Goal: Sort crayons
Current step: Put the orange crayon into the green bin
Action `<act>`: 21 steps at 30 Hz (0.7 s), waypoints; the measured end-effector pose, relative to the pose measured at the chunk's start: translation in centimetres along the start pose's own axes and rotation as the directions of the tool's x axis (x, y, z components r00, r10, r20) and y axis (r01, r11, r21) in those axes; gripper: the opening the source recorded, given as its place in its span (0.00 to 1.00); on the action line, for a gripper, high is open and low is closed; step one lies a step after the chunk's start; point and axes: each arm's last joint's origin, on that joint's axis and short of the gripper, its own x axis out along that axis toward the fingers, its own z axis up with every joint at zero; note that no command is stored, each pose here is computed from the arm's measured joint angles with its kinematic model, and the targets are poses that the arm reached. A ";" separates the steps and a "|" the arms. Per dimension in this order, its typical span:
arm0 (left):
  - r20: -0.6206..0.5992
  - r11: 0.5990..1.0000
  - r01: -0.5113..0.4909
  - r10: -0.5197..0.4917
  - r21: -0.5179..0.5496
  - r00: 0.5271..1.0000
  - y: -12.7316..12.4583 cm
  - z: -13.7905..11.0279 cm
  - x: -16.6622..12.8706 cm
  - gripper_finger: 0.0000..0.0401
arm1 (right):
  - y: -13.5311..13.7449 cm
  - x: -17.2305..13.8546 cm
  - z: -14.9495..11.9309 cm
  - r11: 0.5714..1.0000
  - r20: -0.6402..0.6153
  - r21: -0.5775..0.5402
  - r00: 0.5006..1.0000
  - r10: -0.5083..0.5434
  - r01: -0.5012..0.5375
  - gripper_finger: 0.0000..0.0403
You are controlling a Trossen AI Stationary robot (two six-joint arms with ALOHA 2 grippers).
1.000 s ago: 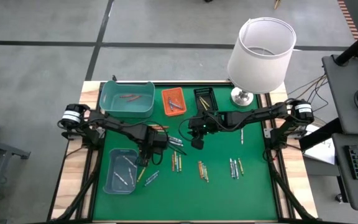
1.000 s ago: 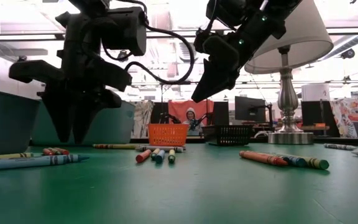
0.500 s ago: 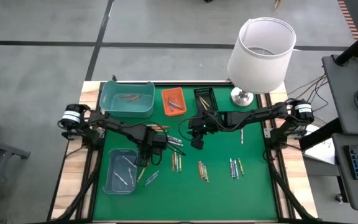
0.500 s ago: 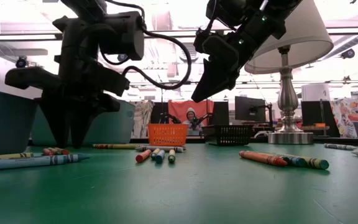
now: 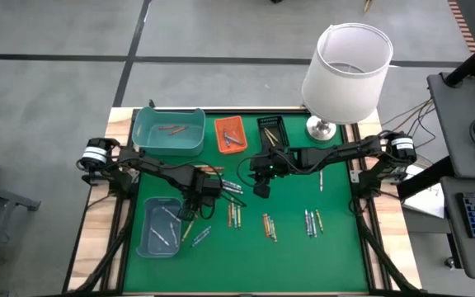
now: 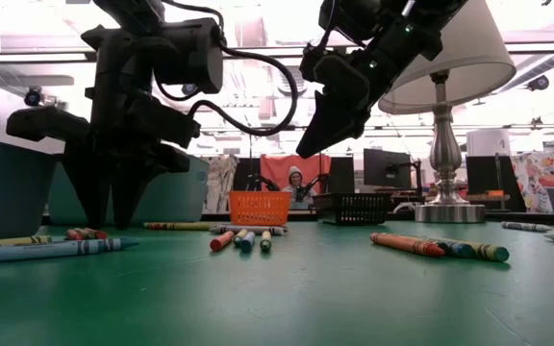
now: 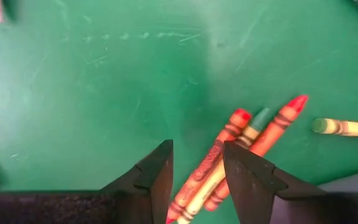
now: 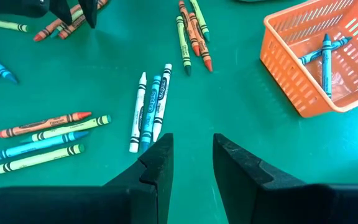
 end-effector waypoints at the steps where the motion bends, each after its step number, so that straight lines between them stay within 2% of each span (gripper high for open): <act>1: -0.005 1.000 -0.022 0.022 0.004 1.000 0.1 0.0 0.0 0.31 | 0.0 0.0 0.0 1.000 0.000 0.000 1.000 0.000 0.000 0.25; 4: -0.019 0.996 -0.090 0.090 0.020 0.996 0.3 -0.1 0.0 0.31 | 0.0 0.0 0.0 1.000 0.000 -0.002 1.000 0.000 0.000 0.25; 10: -0.021 0.991 -0.121 0.123 0.062 0.992 0.5 -0.1 0.0 0.31 | 0.0 0.0 0.0 1.000 0.000 0.001 1.000 0.000 0.000 0.25; 13: -0.025 0.972 -0.226 0.228 0.064 0.973 0.8 0.0 -0.1 0.30 | 0.0 0.0 0.0 1.000 0.000 0.001 1.000 0.000 0.000 0.25; 16: -0.037 0.955 -0.289 0.291 0.062 0.956 1.1 0.0 -0.2 0.28 | 0.0 0.0 0.0 1.000 0.000 0.001 1.000 0.000 0.000 0.25; 21: -0.029 0.952 -0.305 0.306 0.038 0.951 1.5 0.1 -0.6 0.25 | 0.0 0.0 0.1 1.000 0.015 0.002 1.000 0.002 -0.002 0.25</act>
